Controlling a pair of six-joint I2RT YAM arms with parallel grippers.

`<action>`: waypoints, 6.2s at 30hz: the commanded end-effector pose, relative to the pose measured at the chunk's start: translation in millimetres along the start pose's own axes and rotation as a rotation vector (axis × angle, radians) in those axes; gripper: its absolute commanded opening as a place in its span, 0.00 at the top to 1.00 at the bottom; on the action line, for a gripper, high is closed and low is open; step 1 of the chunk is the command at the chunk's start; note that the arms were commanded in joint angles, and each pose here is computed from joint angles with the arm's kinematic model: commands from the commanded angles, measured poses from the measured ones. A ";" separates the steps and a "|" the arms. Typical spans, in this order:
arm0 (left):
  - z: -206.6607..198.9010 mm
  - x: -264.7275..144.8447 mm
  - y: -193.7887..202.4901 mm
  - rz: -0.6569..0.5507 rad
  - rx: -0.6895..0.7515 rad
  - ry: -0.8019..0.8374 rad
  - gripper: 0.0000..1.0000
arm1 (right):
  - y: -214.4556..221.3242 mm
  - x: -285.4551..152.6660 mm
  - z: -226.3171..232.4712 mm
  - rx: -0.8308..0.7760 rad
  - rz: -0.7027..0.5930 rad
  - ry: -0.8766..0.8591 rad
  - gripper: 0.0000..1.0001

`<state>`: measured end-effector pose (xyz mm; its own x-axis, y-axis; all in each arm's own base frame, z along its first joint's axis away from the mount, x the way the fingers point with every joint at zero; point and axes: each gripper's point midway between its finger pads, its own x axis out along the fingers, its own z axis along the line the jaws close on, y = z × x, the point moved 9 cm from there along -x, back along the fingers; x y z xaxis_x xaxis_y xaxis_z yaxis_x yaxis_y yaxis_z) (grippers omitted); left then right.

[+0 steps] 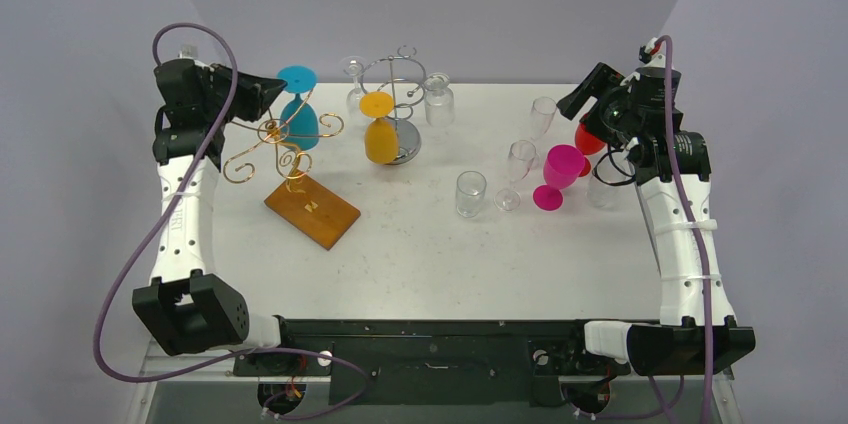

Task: Take the wine glass off the wine glass rack
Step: Pick up the wine glass from the wine rack, then place the wine glass at the center of the board.

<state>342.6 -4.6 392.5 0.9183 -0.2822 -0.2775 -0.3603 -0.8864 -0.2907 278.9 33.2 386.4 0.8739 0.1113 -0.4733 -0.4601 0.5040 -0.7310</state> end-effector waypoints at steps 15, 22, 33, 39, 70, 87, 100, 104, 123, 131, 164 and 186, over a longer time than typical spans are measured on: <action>-26.9 -17.9 2.2 0.054 -0.023 0.223 1.00 | -8.9 -8.5 2.6 0.005 -0.063 -0.016 0.27; -26.1 -27.3 3.7 0.060 -0.024 0.229 1.00 | -9.2 -8.3 2.6 0.004 -0.062 -0.015 0.27; -22.0 -41.7 3.6 0.045 -0.024 0.224 1.00 | -9.8 -9.2 3.3 0.005 -0.063 -0.017 0.27; -18.0 -47.9 -2.6 0.012 -0.024 0.208 1.00 | -9.6 -9.0 3.6 0.004 -0.061 -0.018 0.27; -52.5 -13.5 -53.8 -0.086 0.005 0.316 1.00 | -16.6 -15.5 10.0 0.000 -0.075 -0.036 0.27; -154.4 -12.4 -30.9 -0.075 0.210 0.606 1.00 | -15.2 -36.8 39.1 -0.028 -0.146 -0.194 0.24; -206.6 -38.8 73.6 0.190 0.019 0.783 1.00 | -4.7 -49.8 69.5 0.028 -0.226 -0.543 0.12; -213.3 -46.8 104.1 0.285 -0.067 0.822 1.00 | -2.7 -49.7 80.2 0.051 -0.246 -0.687 0.08; -232.3 -76.0 200.5 0.614 -0.314 0.956 1.00 | 1.6 -58.0 101.4 0.175 -0.265 -1.116 0.03; -228.1 -81.1 199.6 0.654 -0.380 1.010 1.00 | 0.8 -80.4 108.4 0.215 -0.236 -1.312 0.06; -165.2 -86.6 216.4 0.643 -0.203 0.865 0.37 | 6.3 -140.8 98.1 0.145 -0.260 -1.144 1.00; -21.3 -95.0 231.9 0.496 0.523 0.374 0.04 | 24.3 -129.5 -11.5 -0.004 -0.196 0.169 1.00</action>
<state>188.8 -206.6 380.6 0.5646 -0.8172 -0.1158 -0.7510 -0.4505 -0.4827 156.6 41.5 445.4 0.9678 0.0747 -0.2403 -0.2408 0.5523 -0.7981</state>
